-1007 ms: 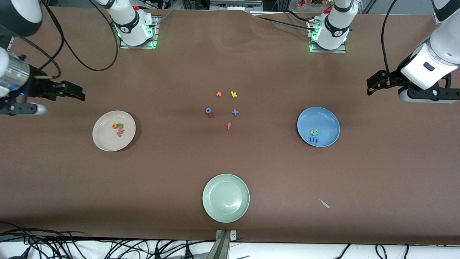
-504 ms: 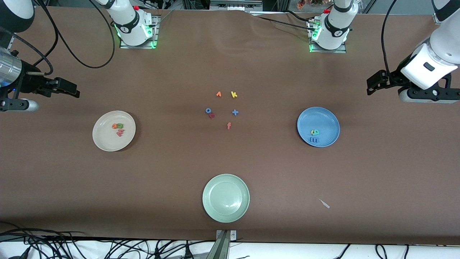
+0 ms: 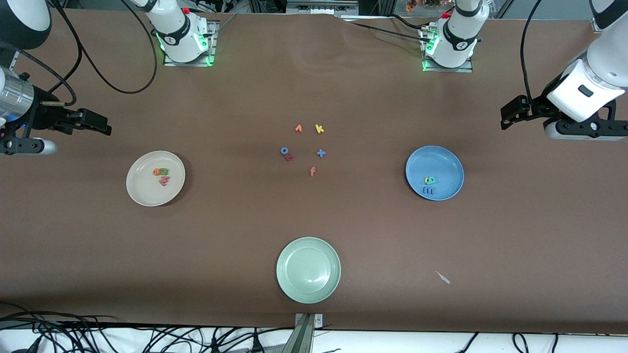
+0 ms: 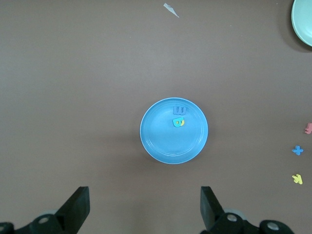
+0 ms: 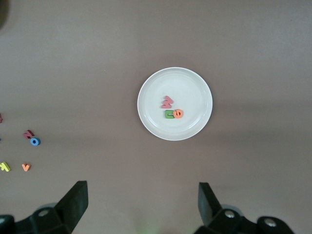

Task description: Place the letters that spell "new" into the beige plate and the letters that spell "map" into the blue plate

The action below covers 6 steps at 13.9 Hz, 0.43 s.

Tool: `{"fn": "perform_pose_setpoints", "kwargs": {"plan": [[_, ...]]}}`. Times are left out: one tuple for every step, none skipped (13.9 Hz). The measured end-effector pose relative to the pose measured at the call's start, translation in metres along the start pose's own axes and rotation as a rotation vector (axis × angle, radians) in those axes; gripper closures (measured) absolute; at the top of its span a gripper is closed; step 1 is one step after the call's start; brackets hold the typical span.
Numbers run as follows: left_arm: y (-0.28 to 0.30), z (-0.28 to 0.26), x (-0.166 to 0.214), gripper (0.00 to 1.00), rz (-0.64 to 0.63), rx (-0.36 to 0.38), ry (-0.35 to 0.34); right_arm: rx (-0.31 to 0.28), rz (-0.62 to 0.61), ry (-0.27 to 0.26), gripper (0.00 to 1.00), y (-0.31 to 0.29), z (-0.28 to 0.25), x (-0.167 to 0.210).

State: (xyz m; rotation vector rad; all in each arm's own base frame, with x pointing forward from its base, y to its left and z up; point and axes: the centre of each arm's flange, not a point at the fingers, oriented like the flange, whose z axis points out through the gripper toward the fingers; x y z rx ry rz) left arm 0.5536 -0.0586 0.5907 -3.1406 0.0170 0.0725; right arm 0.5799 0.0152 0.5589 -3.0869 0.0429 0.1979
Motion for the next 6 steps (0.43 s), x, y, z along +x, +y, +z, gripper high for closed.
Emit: {"fn": "perform_pose_setpoints", "kwargs": {"plan": [[0.0000,0.0000,0.0000,0.00,0.000,0.000,0.000,0.000,0.000,0.000,0.00,-0.0002,0.0001,0.0001],[0.0000,0.0000,0.0000,0.00,0.000,0.000,0.000,0.000,0.000,0.000,0.00,0.0001,0.0003,0.0002],[0.0000,0.0000,0.0000,0.00,0.000,0.000,0.000,0.000,0.001,-0.001,0.00,0.0004,0.0006,0.0004],[0.0000,0.0000,0.0000,0.00,0.000,0.000,0.000,0.000,0.001,-0.001,0.00,0.0006,0.0009,0.0006],[0.0000,0.0000,0.0000,0.00,0.000,0.000,0.000,0.000,0.001,-0.002,0.00,0.0006,0.0011,0.0007],[0.0000,0.0000,0.0000,0.00,0.000,0.000,0.000,0.000,0.001,-0.002,0.00,0.0007,0.0012,0.0007]]}}
